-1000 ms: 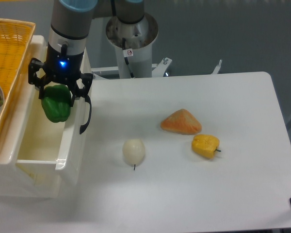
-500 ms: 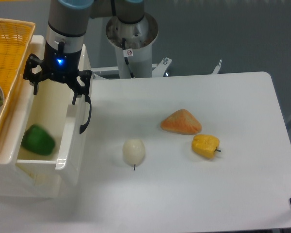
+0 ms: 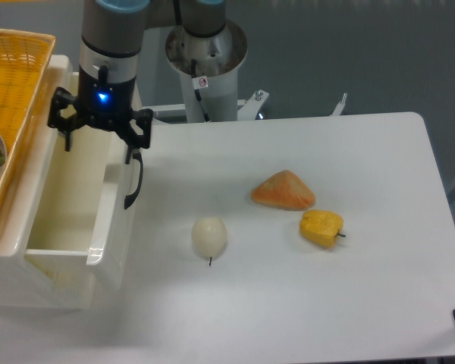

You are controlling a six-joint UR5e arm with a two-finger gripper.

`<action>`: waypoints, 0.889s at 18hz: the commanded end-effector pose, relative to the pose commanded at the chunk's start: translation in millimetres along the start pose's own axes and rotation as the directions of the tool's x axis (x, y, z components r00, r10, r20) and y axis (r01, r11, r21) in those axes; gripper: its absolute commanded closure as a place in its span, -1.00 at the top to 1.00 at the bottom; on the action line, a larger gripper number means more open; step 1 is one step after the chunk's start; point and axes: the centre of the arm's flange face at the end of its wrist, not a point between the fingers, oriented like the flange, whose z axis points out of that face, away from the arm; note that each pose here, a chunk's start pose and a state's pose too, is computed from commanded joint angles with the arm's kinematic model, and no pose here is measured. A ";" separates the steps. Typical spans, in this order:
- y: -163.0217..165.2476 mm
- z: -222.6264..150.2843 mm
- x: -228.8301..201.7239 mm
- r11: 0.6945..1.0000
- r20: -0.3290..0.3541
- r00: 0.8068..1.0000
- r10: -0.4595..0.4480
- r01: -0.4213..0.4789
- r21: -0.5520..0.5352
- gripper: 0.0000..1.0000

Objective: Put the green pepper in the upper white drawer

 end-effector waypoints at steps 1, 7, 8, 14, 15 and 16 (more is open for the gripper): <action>0.2 -1.5 -11.1 1.000 0.015 1.000 -0.011 0.011 0.000 1.00; 7.0 -2.3 -53.0 0.996 0.128 0.988 0.084 -0.078 -0.051 1.00; 11.4 -0.1 -57.1 0.993 0.153 0.983 0.105 -0.095 -0.072 1.00; 28.6 24.6 -90.1 0.977 0.213 0.965 0.152 -0.115 -0.179 1.00; 28.7 32.5 -97.8 0.972 0.212 0.964 0.162 -0.120 -0.200 1.00; 28.2 39.6 -102.4 0.967 0.207 0.962 0.176 -0.130 -0.218 1.00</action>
